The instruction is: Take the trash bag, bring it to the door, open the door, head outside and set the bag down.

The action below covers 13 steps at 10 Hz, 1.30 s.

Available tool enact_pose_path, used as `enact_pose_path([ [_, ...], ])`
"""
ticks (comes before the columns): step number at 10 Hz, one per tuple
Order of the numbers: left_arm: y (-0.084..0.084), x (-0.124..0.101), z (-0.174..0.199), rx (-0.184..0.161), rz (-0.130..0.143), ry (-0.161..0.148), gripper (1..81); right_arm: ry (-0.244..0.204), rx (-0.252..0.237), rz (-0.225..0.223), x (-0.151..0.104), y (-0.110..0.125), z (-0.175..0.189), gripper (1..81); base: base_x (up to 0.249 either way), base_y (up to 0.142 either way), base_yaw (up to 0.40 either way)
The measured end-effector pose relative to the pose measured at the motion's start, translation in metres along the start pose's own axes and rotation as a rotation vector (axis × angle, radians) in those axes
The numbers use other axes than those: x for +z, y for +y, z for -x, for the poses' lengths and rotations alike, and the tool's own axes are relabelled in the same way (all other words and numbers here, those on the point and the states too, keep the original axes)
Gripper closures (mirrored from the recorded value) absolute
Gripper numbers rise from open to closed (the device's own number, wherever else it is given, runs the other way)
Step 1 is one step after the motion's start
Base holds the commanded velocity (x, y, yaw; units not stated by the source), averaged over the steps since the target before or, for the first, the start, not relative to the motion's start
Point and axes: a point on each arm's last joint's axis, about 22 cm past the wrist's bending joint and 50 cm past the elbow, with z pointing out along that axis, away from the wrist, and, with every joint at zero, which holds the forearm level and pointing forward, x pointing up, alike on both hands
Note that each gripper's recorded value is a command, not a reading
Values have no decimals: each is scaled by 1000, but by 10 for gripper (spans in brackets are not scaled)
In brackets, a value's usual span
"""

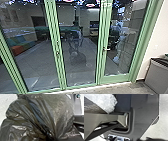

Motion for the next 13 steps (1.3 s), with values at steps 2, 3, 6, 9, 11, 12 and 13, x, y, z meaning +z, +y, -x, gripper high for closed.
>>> enact_pose_path([
  [2, 3, 0, -6, 11, 3, 7, 811, 5, -7, 7, -1, 5, -5, 10, 142, -92, 0],
  [3, 5, 1, -4, 14, 7, 5, 811, 3, -5, 3, -1, 3, -2, 10, 142, -97, 0],
  [6, 5, 0, -5, 14, 6, 7, 811, 2, -7, 3, -1, 3, -2, 10, 142, -100, 0],
  [9, 4, 1, -3, 13, 6, 5, 811, 3, -6, 1, 0, 1, -2, 10, 142, -125, 0],
  [11, 7, 1, -6, 14, 9, 7, 811, 1, -6, 6, -1, 5, -2, 10, 142, -139, 0],
  [12, 7, 1, -4, 14, 10, 6, 811, 2, -6, 3, -1, 3, -2, 10, 142, -138, 0],
  [13, 7, 1, -3, 14, 10, 4, 811, 2, -6, 3, -1, 3, -2, 10, 142, -138, 0],
])
